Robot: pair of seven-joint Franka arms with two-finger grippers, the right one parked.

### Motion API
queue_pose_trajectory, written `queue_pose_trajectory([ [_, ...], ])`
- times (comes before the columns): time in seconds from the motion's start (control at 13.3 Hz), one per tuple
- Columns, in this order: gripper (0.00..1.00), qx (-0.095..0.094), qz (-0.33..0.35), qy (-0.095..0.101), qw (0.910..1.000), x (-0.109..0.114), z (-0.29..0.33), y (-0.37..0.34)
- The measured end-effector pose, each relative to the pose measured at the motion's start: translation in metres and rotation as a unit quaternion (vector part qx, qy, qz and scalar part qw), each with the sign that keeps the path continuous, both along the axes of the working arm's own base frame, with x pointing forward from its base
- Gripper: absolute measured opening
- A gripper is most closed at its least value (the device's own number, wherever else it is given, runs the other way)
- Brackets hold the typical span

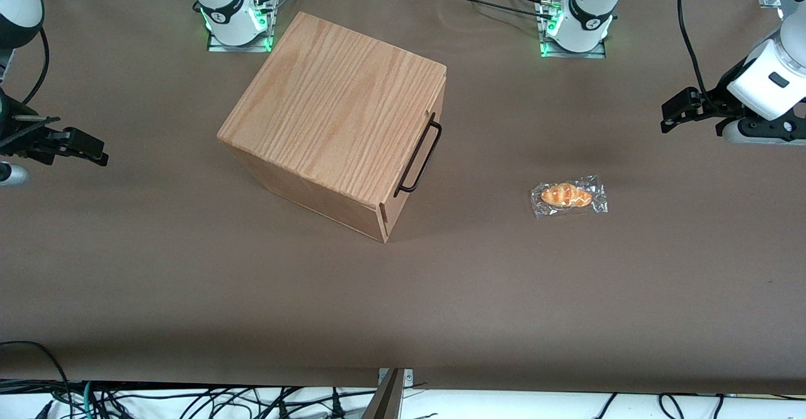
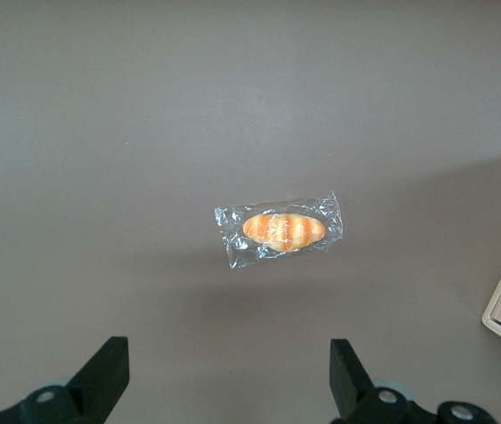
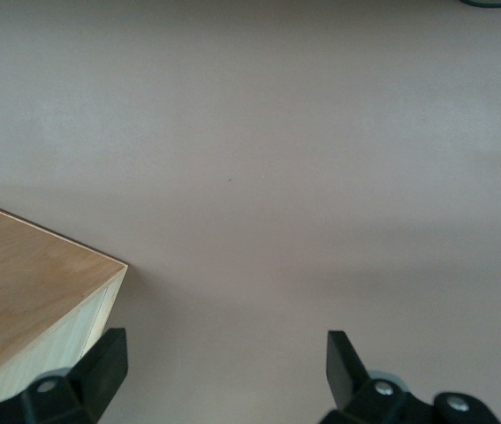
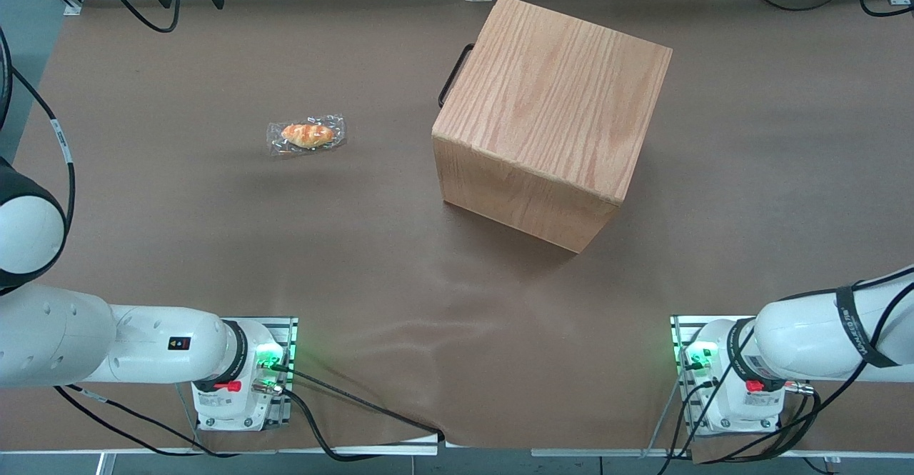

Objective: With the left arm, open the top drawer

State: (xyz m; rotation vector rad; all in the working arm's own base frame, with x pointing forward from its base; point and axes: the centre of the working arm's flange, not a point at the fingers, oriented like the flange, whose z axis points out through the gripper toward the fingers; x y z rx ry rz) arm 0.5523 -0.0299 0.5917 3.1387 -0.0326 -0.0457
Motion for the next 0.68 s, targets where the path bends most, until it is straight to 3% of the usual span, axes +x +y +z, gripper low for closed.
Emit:
queue_pose_trajectory([
  [0.23,1.0,0.002,-0.006,0.026,0.9996,-0.006,-0.004,-0.007],
  [0.6,1.0,0.0,-0.013,0.03,0.9995,-0.008,-0.005,-0.014],
  [0.68,1.0,-0.012,-0.014,0.031,0.9994,-0.008,-0.006,-0.018],
])
